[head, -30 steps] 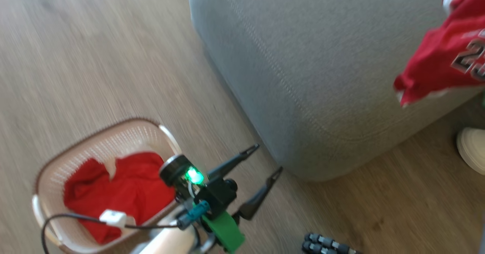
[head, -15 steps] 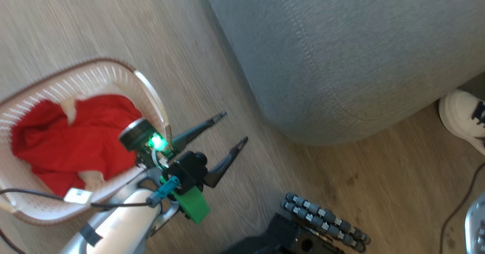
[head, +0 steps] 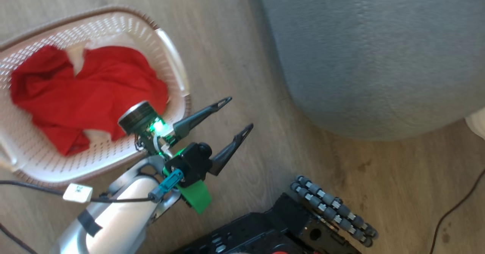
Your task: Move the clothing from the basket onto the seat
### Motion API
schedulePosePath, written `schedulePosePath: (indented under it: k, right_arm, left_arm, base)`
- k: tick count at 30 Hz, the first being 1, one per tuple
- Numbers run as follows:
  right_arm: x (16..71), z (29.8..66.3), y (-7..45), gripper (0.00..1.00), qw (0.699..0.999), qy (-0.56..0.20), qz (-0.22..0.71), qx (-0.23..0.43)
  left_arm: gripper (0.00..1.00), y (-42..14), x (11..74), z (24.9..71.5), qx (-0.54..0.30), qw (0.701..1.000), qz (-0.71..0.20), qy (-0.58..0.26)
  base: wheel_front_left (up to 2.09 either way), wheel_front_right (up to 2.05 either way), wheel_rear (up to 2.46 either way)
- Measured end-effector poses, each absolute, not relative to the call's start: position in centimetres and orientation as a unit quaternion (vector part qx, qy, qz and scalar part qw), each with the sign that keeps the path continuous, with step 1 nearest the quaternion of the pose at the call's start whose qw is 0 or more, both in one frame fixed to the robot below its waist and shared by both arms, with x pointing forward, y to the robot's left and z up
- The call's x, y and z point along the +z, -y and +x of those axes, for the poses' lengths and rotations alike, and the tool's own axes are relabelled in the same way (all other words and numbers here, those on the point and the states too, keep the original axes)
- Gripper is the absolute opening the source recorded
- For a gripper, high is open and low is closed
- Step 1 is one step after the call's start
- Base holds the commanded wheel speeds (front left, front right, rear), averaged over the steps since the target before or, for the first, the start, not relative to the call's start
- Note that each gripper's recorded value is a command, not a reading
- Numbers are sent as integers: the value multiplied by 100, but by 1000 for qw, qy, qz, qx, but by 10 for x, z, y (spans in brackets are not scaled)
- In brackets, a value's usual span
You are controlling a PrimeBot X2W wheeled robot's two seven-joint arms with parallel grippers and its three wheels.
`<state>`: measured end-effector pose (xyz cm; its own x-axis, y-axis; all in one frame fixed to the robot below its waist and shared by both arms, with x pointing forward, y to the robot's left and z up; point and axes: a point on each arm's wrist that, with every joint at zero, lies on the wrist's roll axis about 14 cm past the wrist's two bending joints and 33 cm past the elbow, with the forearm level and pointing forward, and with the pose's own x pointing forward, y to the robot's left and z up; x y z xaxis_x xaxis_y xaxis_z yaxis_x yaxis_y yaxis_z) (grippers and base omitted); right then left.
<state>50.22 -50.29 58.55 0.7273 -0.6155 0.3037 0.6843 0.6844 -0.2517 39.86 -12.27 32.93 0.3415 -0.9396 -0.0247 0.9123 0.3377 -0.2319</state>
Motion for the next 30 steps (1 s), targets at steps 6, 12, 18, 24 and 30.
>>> schedulePosePath:
  k: [6,12,18,24,30]
  right_arm:
    - [515,531,503,0,925,15,-145,-350]
    - [464,550,489,0,932,-61,-167,-314]
    - [418,543,481,0,932,-136,-155,-297]
    - [380,523,474,0,926,-214,-131,-283]
    - [390,524,475,100,926,-218,-129,-280]
  left_arm:
    - [100,109,321,409,-541,832,-91,-87]
    - [100,99,311,412,-526,840,-89,-100]
    - [100,101,320,422,-518,846,-90,-87]
    - [100,104,327,423,-520,846,-90,-79]
    - [100,108,333,422,-519,845,-103,-80]
  base:
    - [0,0,0]
    - [0,0,0]
    - [0,0,0]
    - [0,0,0]
    - [0,0,0]
